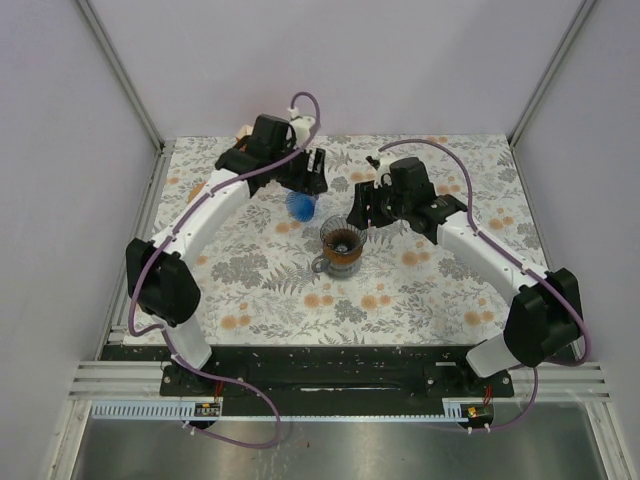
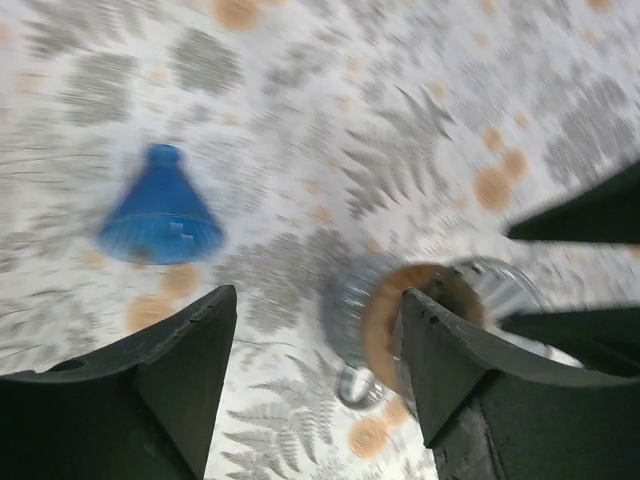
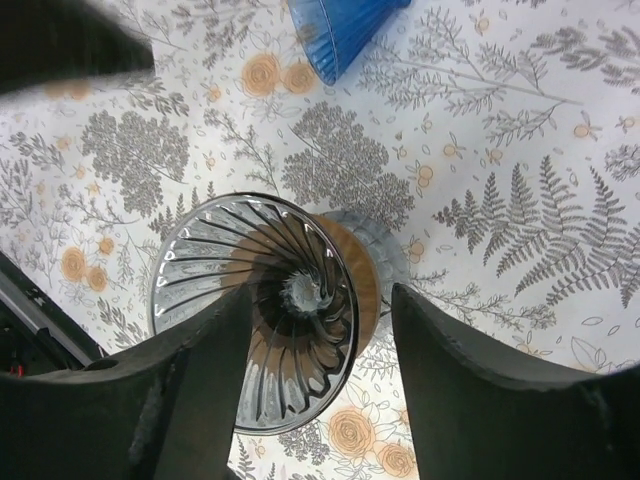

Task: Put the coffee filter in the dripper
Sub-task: Pick up the coffee filter holder from the center of the board, then place the coffee filter holder at the center of the board, then pick up the coffee filter from the coffee filter holder.

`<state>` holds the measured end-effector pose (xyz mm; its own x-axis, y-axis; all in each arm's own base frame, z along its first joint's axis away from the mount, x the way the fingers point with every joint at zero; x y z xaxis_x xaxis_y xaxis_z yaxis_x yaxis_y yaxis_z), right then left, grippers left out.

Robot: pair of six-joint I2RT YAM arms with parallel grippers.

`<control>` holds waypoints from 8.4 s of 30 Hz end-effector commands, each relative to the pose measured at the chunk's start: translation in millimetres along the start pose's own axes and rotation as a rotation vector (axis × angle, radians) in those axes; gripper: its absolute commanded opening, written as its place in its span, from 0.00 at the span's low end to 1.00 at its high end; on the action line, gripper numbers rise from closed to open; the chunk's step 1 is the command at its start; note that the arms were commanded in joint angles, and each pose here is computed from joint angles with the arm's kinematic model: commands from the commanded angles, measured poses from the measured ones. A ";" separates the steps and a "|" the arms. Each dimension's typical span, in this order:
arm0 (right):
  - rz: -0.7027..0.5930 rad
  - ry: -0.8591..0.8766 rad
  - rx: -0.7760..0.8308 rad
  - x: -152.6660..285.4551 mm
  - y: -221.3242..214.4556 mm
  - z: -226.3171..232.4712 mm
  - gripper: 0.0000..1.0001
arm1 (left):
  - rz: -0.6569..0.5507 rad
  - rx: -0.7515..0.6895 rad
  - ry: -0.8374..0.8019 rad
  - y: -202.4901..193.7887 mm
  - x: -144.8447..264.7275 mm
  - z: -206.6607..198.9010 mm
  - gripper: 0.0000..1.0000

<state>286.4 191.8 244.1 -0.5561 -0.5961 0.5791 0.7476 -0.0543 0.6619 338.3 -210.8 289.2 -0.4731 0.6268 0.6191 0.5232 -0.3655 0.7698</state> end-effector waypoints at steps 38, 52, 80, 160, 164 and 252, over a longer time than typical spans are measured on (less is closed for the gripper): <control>-0.115 -0.264 0.194 12.5 49.0 -3.0 0.88 | -0.281 0.608 0.865 5.8 -57.4 306.4 0.45; -0.107 -0.255 0.199 9.5 50.1 -2.6 0.88 | -0.294 0.644 0.834 11.7 -43.7 304.3 0.00; -0.181 -0.169 0.143 59.3 35.0 11.9 0.88 | -0.563 0.219 0.767 128.3 103.0 182.0 0.00; 0.039 0.132 0.438 -109.5 -41.8 180.0 0.30 | -0.078 0.324 0.704 -104.7 145.3 97.2 0.84; 0.045 0.121 0.464 -121.1 -42.2 180.1 0.31 | -0.109 0.361 0.696 -114.8 149.9 104.8 0.84; 0.055 0.141 0.413 -100.9 -6.5 216.9 0.00 | -0.114 0.491 0.555 -132.3 143.7 119.8 0.84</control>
<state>268.7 427.6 261.6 -0.4421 -0.6592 0.6083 0.5609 0.3261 0.7610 280.0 9.6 251.0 -0.7314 0.1413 0.6672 0.6811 0.1030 0.7249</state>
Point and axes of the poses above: each gripper's point midway between its finger pads, its own x axis back along the fingers, its own z axis along the line the jaws close on, y = z × x, the point moved 10 cm from there along x, back along the fingers, and after that the axes turned 10 degrees about -x, right-handed, at the moved point
